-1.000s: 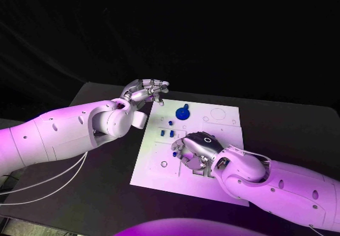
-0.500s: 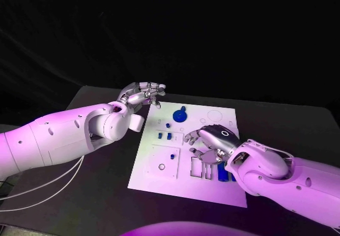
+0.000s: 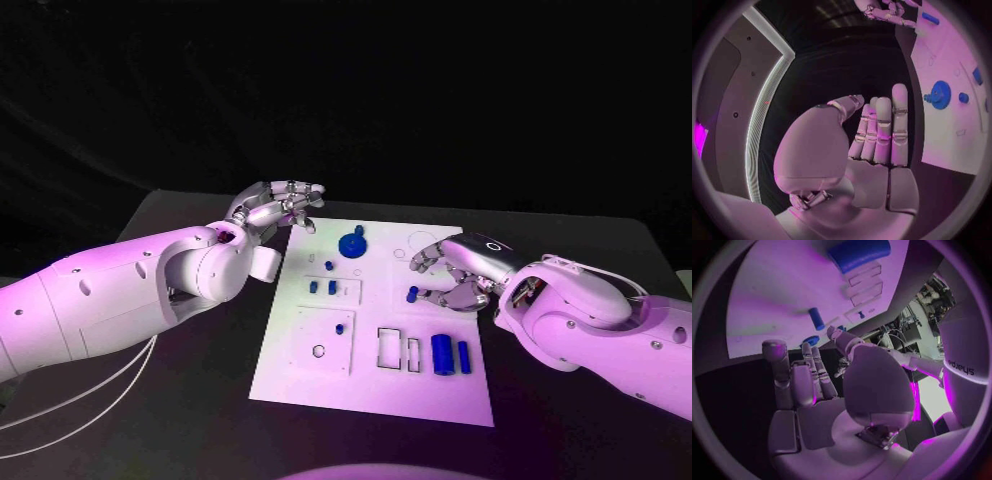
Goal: Assemble the parts on the task board
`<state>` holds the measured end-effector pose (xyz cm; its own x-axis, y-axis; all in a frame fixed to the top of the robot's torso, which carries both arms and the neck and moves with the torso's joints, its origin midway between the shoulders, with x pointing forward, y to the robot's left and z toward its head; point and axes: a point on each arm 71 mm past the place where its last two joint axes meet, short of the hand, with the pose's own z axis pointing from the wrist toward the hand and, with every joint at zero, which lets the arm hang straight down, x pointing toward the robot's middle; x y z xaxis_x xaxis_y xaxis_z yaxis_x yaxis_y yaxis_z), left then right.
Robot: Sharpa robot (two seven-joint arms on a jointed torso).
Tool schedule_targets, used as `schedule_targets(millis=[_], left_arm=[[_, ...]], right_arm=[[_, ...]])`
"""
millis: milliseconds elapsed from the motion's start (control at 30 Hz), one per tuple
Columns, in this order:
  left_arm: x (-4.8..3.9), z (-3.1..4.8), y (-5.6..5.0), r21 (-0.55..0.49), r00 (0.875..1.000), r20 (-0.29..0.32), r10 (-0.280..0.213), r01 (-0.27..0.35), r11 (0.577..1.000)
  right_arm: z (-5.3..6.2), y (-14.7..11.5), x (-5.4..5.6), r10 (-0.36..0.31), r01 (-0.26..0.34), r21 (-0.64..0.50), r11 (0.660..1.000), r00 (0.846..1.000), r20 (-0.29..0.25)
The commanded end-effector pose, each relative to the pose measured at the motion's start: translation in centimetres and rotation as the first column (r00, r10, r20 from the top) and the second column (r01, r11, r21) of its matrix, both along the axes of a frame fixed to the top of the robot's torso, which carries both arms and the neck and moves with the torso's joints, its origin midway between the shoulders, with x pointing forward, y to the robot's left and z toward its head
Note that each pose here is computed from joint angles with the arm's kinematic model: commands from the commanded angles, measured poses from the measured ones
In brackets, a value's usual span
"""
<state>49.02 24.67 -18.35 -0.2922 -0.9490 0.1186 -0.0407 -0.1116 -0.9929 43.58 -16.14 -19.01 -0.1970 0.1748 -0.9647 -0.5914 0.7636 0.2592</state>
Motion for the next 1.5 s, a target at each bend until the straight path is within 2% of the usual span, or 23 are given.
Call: schedule_targets(millis=[33, 300, 933, 1167, 1500], left_arm=[[-0.05, 0.07, -0.3, -0.007, 1.0, 0.006, -0.022, 0.022, 1.0], [-0.02, 0.01, -0.2, -0.006, 1.0, 0.004, -0.022, 0.022, 1.0], [-0.03, 0.01, -0.1, -0.005, 1.0, 0.004, -0.021, 0.021, 1.0], [-0.03, 0.01, -0.1, -0.005, 1.0, 0.003, -0.022, 0.022, 1.0], [-0.02, -0.01, -0.1, -0.005, 1.0, 0.002, -0.024, 0.024, 1.0]], right_arm=[[-0.8, -0.3, 0.2, 0.006, -0.012, -0.057, 0.998, 0.995, -0.101], [-1.1, -0.1, 0.4, 0.017, -0.027, -0.079, 0.997, 0.992, -0.122], [-2.0, 1.3, 0.5, 0.039, -0.046, -0.056, 0.997, 0.993, -0.108], [-2.2, 1.5, 0.5, 0.03, -0.036, -0.063, 0.997, 0.996, -0.089], [-2.1, 1.6, 0.6, -0.005, 0.003, -0.056, 0.998, 0.999, -0.032]])
